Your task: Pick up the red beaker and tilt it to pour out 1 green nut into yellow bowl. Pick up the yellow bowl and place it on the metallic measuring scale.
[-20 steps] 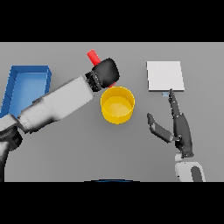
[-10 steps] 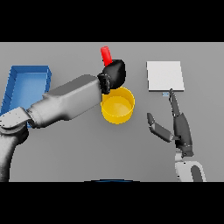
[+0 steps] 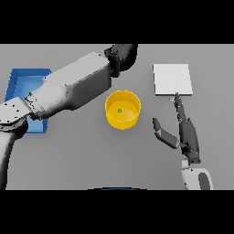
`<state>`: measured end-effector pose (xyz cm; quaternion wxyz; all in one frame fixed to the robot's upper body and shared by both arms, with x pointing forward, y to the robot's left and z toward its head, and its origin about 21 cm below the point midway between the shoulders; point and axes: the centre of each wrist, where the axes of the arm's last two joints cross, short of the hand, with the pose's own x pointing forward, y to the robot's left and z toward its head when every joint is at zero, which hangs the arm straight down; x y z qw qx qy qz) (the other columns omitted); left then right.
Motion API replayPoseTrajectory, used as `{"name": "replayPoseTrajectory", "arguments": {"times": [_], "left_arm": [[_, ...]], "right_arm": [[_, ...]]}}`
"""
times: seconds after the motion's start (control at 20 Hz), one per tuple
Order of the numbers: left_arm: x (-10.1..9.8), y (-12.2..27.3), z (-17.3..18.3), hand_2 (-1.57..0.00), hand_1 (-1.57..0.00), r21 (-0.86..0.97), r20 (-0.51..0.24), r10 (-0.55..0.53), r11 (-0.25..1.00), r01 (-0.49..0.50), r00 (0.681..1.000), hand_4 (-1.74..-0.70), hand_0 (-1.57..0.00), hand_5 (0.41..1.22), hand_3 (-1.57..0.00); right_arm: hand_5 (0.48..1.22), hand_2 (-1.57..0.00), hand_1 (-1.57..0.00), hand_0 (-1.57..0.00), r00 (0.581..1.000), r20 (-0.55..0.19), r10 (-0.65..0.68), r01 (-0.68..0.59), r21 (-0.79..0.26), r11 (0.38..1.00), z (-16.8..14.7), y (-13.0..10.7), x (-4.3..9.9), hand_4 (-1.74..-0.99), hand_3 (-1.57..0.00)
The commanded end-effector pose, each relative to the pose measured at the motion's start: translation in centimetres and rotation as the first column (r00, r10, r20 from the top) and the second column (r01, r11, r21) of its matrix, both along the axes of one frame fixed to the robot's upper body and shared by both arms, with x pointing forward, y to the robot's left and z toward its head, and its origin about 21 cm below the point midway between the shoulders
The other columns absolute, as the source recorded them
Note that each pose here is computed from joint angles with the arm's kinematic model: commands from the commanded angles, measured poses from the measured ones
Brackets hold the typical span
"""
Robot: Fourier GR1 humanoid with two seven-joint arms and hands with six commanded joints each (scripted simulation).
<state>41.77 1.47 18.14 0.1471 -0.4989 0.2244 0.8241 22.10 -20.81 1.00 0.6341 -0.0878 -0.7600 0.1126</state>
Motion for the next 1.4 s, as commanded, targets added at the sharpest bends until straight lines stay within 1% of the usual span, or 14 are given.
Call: {"name": "replayPoseTrajectory", "arguments": {"times": [0.0, 0.1, 0.15, 0.25, 0.35, 0.55, 0.7, 0.85, 0.95, 1.0, 1.05, 1.1, 1.2, 1.35], "left_arm": [[0.5, 0.3, 1.3, -1.57, -1.57, -0.029, 0.012, 0.009, 1.0, -0.009, 1.0, -1.73, -1.57, 1.221, -1.57], [1.9, 1.7, 5.2, -1.57, -1.57, -0.112, 0.053, 0.041, 0.993, -0.035, 0.998, -1.73, -1.57, 1.221, -1.18], [2.7, 2.4, 7.3, -1.57, -1.57, -0.186, 0.096, 0.103, 0.979, -0.084, 0.99, -1.73, -1.57, 1.221, -1.26], [3.8, 4.0, 10.8, -1.57, -1.57, -0.359, 0.078, 0.2, 0.92, -0.16, 0.977, -1.73, -1.57, 1.221, -1.37], [4.8, 6.5, 13.5, -1.57, -1.57, -0.578, -0.011, 0.289, 0.78, -0.242, 0.957, -1.73, -1.57, 1.221, -1.44], [6.4, 14.6, 16.2, -1.57, -1.57, -0.873, -0.267, 0.405, 0.283, -0.397, 0.875, -1.74, -1.57, 1.221, -1.4], [6.9, 21.1, 15.1, -1.57, -1.57, -0.905, -0.404, 0.404, -0.048, -0.422, 0.821, -1.74, -1.57, 1.221, -1.46], [6.7, 26.9, 11.3, -1.57, -1.57, -0.853, -0.516, 0.405, -0.324, -0.409, 0.755, -1.74, -1.57, 1.221, -1.51], [6.3, 29.5, 8.9, -1.57, -1.57, -0.812, -0.562, 0.439, -0.454, -0.367, 0.7, -1.74, -1.57, 1.221, -1.53], [6.0, 30.7, 7.9, -1.57, -1.57, -0.79, -0.582, 0.432, -0.502, -0.353, 0.689, -1.74, -1.57, 1.221, -1.54], [5.9, 31.3, 6.7, -1.57, -1.57, -0.743, -0.63, 0.446, -0.585, -0.325, 0.636, -1.74, -1.57, 1.221, -1.55], [5.7, 31.7, 5.9, -1.57, -1.57, -0.706, -0.657, 0.434, -0.641, -0.301, 0.616, -1.74, -1.57, 1.221, -1.55], [5.0, 33.1, 4.3, -1.57, -1.57, -0.647, -0.685, 0.397, -0.717, -0.259, 0.612, -1.74, -1.57, 1.221, -1.52], [3.8, 34.1, 1.2, -1.57, -1.57, -0.556, -0.746, 0.357, -0.798, -0.23, 0.563, -1.74, -1.57, 1.221, -1.43]], "right_arm": [[0.654, 0.0, 0.0, 0.0, 1.0, 0.008, 0.005, -0.005, -0.006, 1.0, -0.2, 0.1, -0.3, -1.154, 0.0], [0.66, 0.0, 0.0, 0.0, 1.0, 0.018, 0.002, -0.002, -0.012, 1.0, -0.1, 0.3, 0.0, -1.16, 0.0], [0.663, 0.0, 0.0, 0.0, 1.0, 0.025, 0.006, -0.005, -0.014, 1.0, -0.1, 0.3, -0.3, -1.16, 0.0], [0.661, 0.0, 0.0, 0.0, 1.0, 0.017, 0.011, -0.011, 0.002, 1.0, 0.0, 0.2, 0.0, -1.16, 0.0], [0.652, 0.0, 0.0, 0.0, 1.0, 0.018, 0.009, -0.009, -0.013, 1.0, 0.1, 0.2, 0.1, -1.152, 0.0], [0.63, 0.0, 0.0, 0.0, 1.0, 0.023, -0.003, 0.004, -0.055, 0.998, 0.2, 0.7, 0.7, -1.142, 0.0], [0.623, 0.0, 0.0, 0.0, 0.999, 0.031, 0.032, -0.033, 0.029, 0.999, 0.1, 0.5, 0.8, -1.093, 0.0], [0.637, 0.0, 0.0, 0.0, 0.999, 0.018, 0.048, -0.049, 0.039, 0.998, 0.2, 0.3, 1.0, -1.092, 0.0], [0.651, 0.0, 0.0, 0.0, 0.998, 0.028, 0.062, -0.063, 0.037, 0.997, 0.2, 0.1, 0.8, -1.126, 0.0], [0.657, 0.0, 0.0, 0.0, 0.997, 0.024, 0.071, -0.072, 0.046, 0.996, 0.1, 0.1, 0.8, -1.141, 0.0], [0.663, 0.0, 0.0, 0.0, 0.996, 0.026, 0.082, -0.083, 0.046, 0.995, 0.1, 0.2, 0.8, -1.148, 0.0], [0.666, 0.0, 0.0, 0.0, 0.996, 0.016, 0.082, -0.083, 0.038, 0.996, 0.0, 0.4, 1.1, -1.157, 0.0], [0.68, 0.0, 0.0, 0.0, 0.997, 0.013, 0.08, -0.08, 0.021, 0.997, -0.4, 0.1, 1.1, -1.168, 0.0], [0.702, 0.0, 0.0, 0.0, 0.996, 0.025, 0.084, -0.084, 0.005, 0.996, -0.2, 0.3, 0.8, -1.191, 0.0]]}}
